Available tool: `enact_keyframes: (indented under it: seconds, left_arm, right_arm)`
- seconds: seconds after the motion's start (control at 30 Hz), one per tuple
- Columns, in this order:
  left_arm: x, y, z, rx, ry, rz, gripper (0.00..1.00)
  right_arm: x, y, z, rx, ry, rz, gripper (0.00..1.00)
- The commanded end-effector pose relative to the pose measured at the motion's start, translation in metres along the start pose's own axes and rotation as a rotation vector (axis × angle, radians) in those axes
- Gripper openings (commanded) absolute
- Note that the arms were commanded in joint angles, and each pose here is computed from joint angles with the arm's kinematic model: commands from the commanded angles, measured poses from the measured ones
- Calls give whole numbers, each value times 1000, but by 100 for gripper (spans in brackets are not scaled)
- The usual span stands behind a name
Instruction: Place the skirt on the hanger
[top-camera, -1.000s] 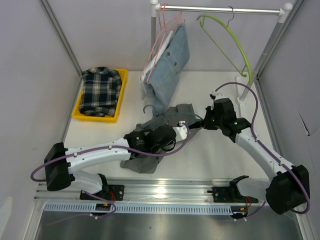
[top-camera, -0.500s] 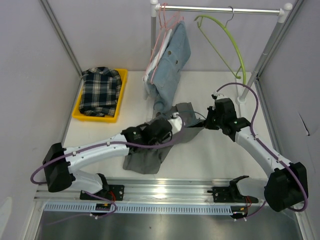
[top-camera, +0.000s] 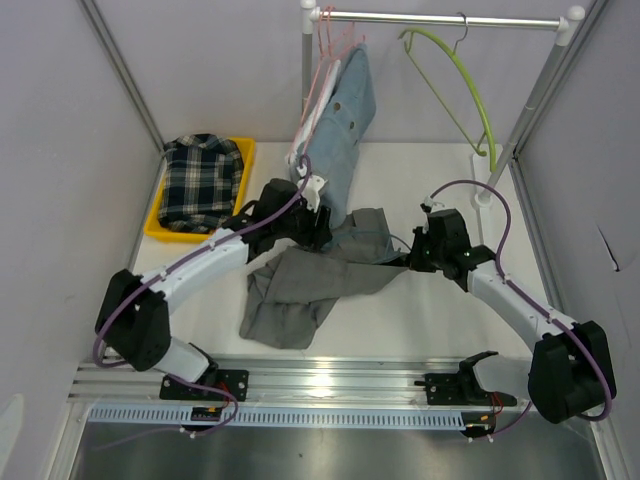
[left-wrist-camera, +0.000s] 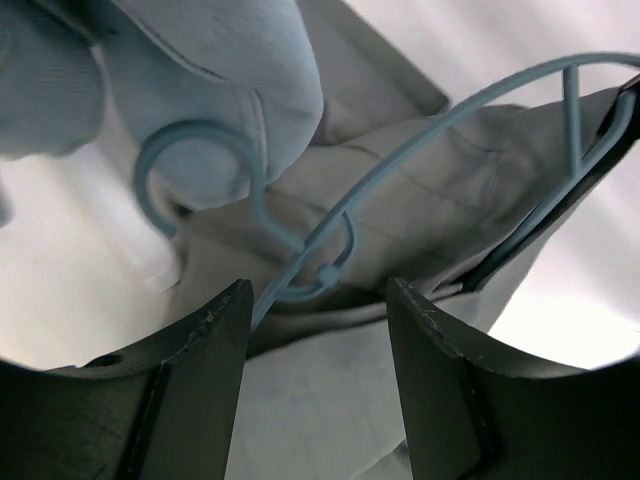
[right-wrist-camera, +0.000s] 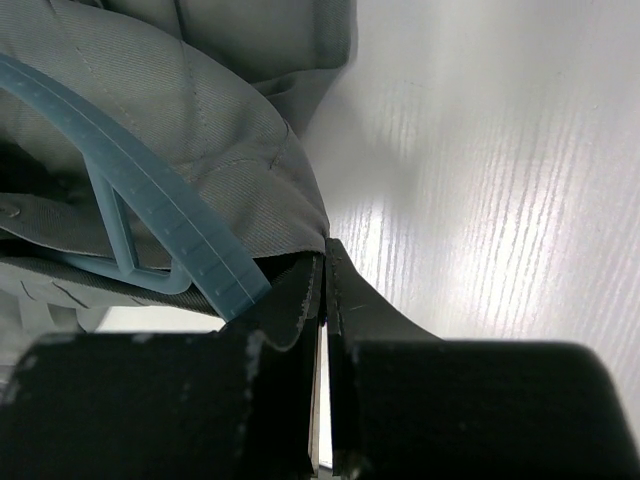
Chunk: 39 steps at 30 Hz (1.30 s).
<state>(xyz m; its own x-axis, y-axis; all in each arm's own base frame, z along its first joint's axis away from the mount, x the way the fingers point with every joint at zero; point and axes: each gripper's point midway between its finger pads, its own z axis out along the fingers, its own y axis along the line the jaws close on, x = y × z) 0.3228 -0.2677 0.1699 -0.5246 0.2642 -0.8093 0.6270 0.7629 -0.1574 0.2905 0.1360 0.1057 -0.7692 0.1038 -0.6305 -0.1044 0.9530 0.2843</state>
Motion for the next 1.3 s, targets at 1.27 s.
enact_keyframes:
  seconds: [1.27]
  left_arm:
    - [13, 24, 93, 486, -186, -603, 75]
  right_arm:
    - [-13, 3, 1, -73, -57, 4, 0]
